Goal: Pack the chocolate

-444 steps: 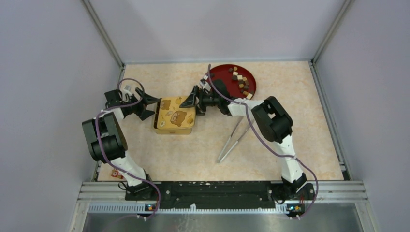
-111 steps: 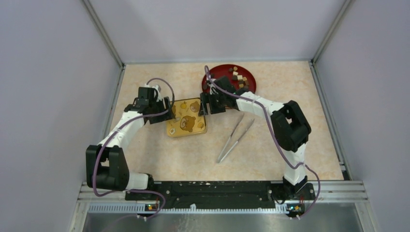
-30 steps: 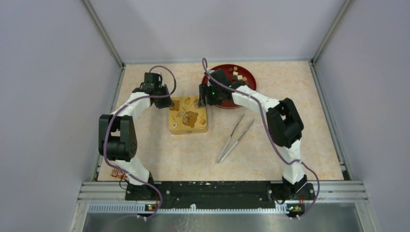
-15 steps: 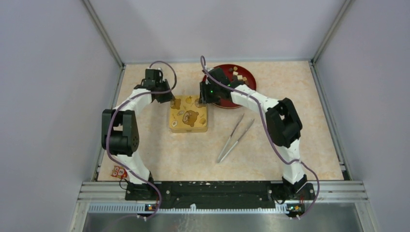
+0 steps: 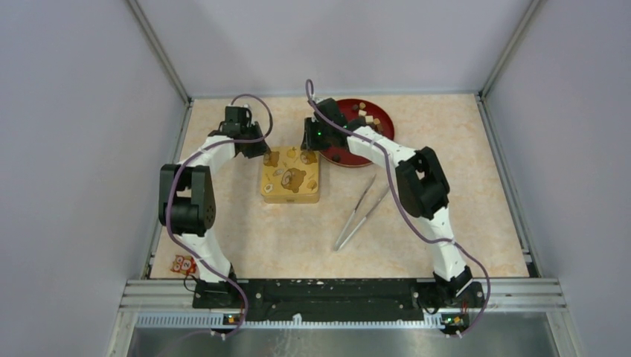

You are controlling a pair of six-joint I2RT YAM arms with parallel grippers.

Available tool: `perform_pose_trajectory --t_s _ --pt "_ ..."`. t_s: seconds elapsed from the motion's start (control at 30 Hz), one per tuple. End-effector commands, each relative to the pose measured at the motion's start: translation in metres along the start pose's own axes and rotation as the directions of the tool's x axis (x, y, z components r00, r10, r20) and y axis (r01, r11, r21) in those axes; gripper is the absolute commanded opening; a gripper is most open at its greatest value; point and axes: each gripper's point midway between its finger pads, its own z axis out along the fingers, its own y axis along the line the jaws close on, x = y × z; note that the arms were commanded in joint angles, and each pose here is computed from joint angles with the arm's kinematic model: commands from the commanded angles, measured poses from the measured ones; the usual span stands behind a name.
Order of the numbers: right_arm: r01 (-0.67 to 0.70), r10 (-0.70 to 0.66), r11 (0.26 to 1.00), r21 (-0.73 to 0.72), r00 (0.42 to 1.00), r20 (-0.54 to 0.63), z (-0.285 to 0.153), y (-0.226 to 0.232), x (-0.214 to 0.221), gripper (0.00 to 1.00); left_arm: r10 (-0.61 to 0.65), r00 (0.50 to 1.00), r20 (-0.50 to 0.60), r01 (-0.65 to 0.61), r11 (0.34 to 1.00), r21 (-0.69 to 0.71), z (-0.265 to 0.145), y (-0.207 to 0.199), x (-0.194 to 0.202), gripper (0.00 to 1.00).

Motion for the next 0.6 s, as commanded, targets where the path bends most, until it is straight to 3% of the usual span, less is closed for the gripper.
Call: perform_pose_trajectory --t_s 0.0,0.33,0.57 --pt "-0.015 0.021 0.993 0.115 0.999 -0.05 0.006 -0.033 0.023 0.24 -0.01 0.986 -0.165 -0.006 0.996 -0.094 0.013 0.028 0.052 0.34" --pt "-0.002 0.005 0.997 0.08 0.999 -0.034 -0.01 -0.02 0.019 0.23 -0.013 0.986 -0.165 0.002 0.998 -0.068 0.009 0.023 0.054 0.35" --pt "0.088 -0.095 0.992 0.089 0.993 0.075 -0.055 0.013 -0.022 0.24 -0.02 0.986 -0.167 0.011 0.998 -0.056 0.007 0.021 0.057 0.35"
